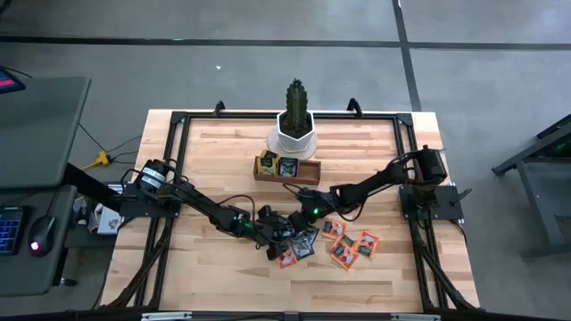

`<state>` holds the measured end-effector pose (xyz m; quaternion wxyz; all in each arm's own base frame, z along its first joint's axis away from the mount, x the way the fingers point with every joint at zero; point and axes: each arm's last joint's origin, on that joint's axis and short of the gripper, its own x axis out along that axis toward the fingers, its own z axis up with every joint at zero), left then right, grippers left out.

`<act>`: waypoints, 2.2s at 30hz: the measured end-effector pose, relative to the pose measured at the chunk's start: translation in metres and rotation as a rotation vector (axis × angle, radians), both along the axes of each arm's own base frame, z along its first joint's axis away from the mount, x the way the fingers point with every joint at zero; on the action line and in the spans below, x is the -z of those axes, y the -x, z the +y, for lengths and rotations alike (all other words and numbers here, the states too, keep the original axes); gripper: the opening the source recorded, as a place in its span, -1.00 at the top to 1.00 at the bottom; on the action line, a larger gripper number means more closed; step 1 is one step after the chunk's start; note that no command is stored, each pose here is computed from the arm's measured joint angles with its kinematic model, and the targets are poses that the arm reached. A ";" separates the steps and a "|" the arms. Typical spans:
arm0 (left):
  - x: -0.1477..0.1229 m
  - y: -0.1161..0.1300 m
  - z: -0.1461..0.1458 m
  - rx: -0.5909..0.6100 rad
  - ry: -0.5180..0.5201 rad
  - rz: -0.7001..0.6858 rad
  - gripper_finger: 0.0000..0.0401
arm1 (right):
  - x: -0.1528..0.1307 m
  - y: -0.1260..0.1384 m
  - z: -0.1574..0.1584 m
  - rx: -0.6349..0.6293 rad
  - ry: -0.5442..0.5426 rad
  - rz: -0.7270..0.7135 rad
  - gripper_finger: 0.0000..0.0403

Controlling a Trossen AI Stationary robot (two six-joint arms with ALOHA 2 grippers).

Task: Pick & Place Tea
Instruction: Put the purple tea bag into the middle section of the wooden organizer

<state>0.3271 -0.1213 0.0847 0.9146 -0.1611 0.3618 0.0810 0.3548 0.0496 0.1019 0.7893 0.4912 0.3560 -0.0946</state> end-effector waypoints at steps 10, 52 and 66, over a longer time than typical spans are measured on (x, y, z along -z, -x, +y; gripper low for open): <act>0.000 0.000 0.000 0.001 0.002 -0.002 0.15 | 0.001 0.000 0.000 -0.024 0.018 -0.004 0.45; -0.072 0.080 0.030 -0.062 -0.150 0.403 0.15 | -0.022 0.002 0.001 -0.056 0.278 -0.073 1.00; -0.050 0.108 0.036 -0.051 0.048 0.084 0.15 | -0.097 0.028 -0.024 -0.032 0.621 -0.047 1.00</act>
